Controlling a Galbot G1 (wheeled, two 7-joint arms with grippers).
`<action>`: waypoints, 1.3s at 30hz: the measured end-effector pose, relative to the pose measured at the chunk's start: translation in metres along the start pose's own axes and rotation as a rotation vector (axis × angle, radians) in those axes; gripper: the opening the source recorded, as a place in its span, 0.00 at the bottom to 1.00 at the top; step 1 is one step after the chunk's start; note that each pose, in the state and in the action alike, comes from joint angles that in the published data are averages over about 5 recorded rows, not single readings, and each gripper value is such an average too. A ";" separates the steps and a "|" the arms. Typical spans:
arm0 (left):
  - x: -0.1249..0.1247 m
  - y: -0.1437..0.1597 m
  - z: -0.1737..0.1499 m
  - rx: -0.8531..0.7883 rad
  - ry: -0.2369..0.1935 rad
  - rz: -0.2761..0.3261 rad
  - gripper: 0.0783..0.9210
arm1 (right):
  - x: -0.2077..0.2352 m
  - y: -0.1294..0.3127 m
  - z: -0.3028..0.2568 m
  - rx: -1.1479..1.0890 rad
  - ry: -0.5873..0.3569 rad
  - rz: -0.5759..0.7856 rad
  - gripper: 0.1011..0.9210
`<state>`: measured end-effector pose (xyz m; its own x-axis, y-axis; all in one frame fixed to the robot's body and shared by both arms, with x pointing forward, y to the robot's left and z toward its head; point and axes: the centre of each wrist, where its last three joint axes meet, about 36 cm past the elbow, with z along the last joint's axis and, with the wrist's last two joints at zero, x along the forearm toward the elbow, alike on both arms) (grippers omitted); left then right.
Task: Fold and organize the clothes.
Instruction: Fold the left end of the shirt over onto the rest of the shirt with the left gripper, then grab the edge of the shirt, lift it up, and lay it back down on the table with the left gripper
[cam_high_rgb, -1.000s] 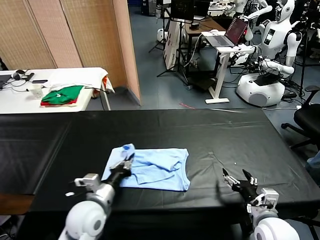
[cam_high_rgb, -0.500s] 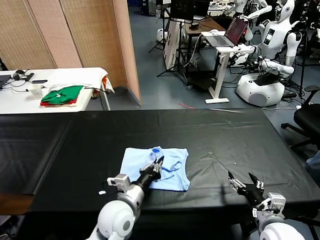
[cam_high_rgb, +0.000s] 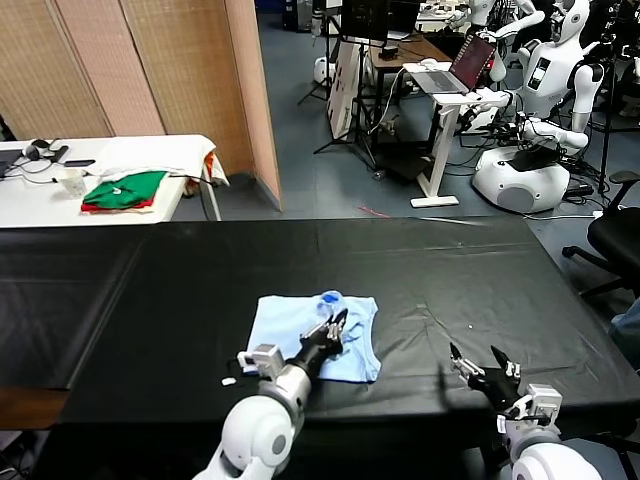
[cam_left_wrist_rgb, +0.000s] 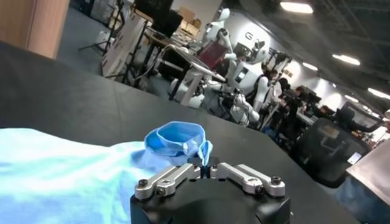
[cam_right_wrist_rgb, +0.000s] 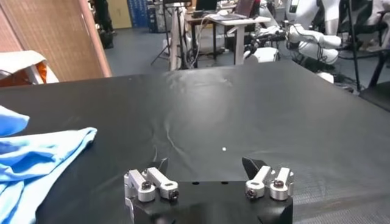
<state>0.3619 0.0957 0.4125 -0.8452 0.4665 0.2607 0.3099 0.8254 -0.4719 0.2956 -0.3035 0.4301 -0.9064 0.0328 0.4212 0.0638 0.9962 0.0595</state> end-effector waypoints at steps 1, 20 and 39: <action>-0.001 -0.001 0.002 -0.002 0.003 0.000 0.13 | 0.000 0.000 0.000 0.001 -0.001 -0.001 0.98; 0.003 0.003 -0.007 0.145 -0.041 0.053 0.94 | -0.005 0.022 -0.016 0.053 -0.034 -0.176 0.98; 0.078 0.105 -0.035 -0.249 -0.105 -0.245 0.98 | -0.065 0.106 -0.005 0.310 -0.006 -0.380 0.98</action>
<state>0.3439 0.2301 0.4129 -0.9435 0.2211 0.2469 0.1785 0.9667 -0.1835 0.3632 -0.2009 0.4139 -0.8438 -0.3379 0.4170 -0.3983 0.9150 -0.0645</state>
